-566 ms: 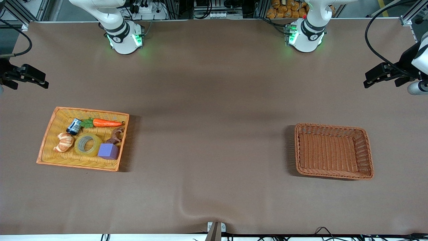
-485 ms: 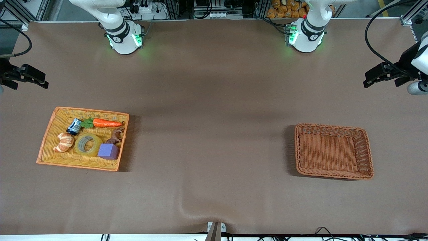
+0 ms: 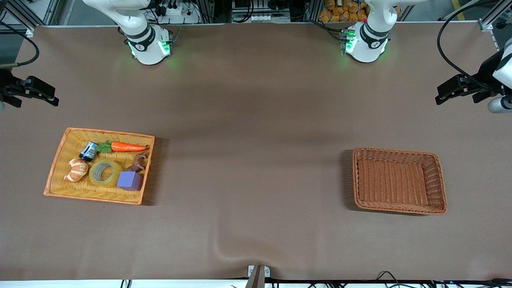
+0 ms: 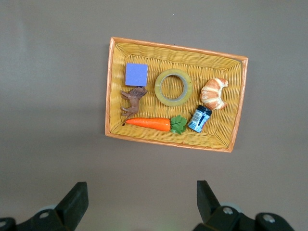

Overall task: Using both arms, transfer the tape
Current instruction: 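Reach the right gripper down to the yellow tape roll in the tray, then close the right gripper on the rim of the yellow tape roll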

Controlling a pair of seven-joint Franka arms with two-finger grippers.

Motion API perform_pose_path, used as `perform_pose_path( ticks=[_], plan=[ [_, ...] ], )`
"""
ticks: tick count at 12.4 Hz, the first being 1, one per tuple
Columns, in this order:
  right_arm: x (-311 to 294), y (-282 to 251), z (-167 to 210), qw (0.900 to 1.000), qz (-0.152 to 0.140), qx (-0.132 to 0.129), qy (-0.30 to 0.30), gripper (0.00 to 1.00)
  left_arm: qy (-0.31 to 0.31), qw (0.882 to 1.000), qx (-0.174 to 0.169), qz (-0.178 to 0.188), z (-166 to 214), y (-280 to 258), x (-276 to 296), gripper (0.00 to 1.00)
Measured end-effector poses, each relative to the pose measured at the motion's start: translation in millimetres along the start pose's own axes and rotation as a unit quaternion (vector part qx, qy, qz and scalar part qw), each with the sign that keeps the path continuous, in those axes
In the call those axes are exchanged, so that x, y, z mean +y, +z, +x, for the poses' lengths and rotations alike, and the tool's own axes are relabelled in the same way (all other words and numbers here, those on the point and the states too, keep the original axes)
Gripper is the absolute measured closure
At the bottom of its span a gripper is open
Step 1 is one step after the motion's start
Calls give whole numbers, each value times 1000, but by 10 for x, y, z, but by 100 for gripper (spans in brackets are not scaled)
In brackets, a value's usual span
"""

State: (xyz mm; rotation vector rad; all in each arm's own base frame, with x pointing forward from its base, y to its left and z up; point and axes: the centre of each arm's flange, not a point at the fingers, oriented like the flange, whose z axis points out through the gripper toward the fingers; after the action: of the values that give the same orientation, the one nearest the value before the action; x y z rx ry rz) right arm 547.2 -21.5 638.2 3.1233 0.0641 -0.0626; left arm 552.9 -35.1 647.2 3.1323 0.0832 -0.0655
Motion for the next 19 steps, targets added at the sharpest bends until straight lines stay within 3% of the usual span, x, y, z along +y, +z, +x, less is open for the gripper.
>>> perform_pose_path(
  ticks=[4, 6, 8, 11, 13, 15, 19],
  plan=[
    [6, 45, 61, 1000, -1, 8, 0, 0, 2, 1000, -2, 0, -5, 3, 8, 0],
    [42, 318, 272, 1000, -1, 9, 2, 0, 2, 1000, -2, 0, -6, 1, 10, 0],
    [114, 876, 641, 1000, -1, 0, 3, 0, 2, 1000, 0, 0, -14, -16, 11, 0],
    [393, 2054, 1144, 999, 3, -34, -18, 0, 3, 1000, 7, 0, -55, -93, 23, 0],
    [663, 2753, 1362, 999, 4, -33, -22, 0, 3, 1000, 8, 0, -62, -105, 24, 0],
    [914, 3386, 1462, 999, 4, -34, -36, 0, 3, 1000, 8, 0, -62, -105, 24, 0],
    [1242, 4159, 1281, 995, 24, -88, -50, 0, 14, 1000, 13, -1, -91, -160, 14, 0]
  ],
)
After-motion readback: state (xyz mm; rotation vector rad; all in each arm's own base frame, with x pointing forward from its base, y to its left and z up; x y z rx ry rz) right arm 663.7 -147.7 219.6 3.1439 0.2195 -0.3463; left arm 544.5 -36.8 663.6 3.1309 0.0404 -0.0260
